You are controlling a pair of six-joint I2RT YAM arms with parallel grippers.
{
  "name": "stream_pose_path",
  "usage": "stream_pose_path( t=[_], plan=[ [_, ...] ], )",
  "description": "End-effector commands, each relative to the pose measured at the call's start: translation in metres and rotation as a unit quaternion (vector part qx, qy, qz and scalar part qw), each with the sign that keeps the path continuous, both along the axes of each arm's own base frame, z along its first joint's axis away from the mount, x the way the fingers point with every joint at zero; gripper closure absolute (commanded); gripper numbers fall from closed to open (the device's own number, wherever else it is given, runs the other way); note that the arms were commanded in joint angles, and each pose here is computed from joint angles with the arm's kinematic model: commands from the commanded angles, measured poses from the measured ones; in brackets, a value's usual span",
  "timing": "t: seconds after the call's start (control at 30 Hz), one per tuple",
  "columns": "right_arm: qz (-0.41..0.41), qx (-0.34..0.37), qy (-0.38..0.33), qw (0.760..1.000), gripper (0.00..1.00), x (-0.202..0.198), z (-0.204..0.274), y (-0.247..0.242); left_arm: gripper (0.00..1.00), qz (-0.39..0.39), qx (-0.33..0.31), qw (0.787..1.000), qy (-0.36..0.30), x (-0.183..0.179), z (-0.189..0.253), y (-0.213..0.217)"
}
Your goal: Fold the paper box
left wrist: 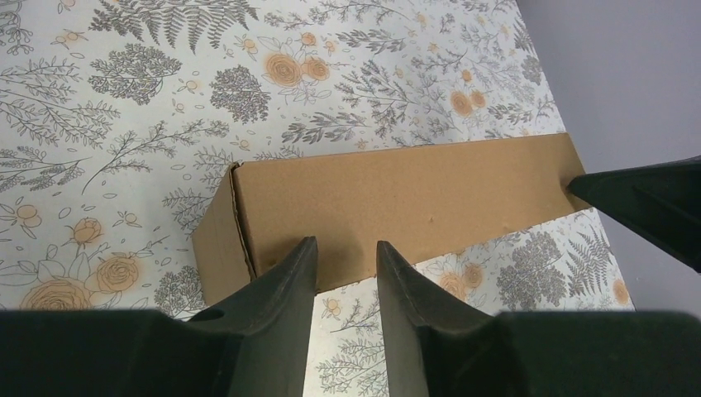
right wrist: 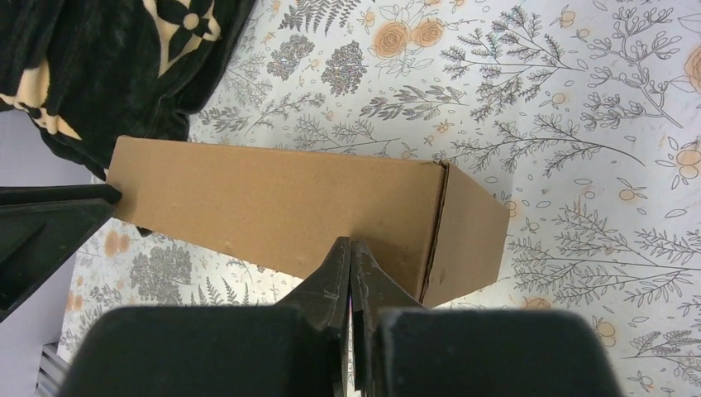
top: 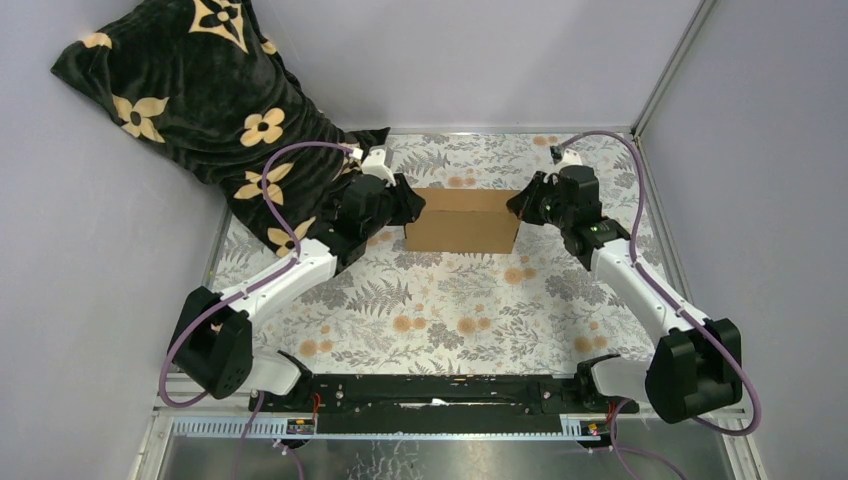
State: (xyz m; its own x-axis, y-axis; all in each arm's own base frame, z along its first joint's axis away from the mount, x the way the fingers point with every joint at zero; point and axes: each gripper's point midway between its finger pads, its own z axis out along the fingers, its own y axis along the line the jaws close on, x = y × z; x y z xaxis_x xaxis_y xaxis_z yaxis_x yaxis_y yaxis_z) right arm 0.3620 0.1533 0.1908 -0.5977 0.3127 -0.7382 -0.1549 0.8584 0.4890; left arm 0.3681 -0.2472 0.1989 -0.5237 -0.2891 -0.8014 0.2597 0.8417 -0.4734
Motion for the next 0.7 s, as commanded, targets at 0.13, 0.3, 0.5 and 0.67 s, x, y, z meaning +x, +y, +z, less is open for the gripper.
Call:
stream_pose_path(
  t=[0.13, 0.3, 0.5, 0.67],
  plan=[
    [-0.032, -0.041, 0.075, 0.996, 1.0, -0.034, -0.053, -0.024, 0.59, 0.005, 0.071, 0.988, 0.137, -0.049, -0.103, 0.03],
    [-0.019, -0.038, 0.087, 0.995, 1.0, -0.053, -0.057, -0.025, 0.59, 0.018, 0.059, 0.988, 0.142, -0.069, -0.11, 0.041],
    [-0.008, -0.009, 0.106, 0.994, 1.0, -0.09, -0.072, -0.023, 0.58, 0.023, 0.042, 0.988, 0.149, -0.102, -0.113, 0.051],
    [0.007, 0.018, 0.133, 0.991, 1.0, -0.126, -0.086, -0.021, 0.57, 0.032, 0.044, 0.983, 0.177, -0.133, -0.119, 0.063]
  ],
)
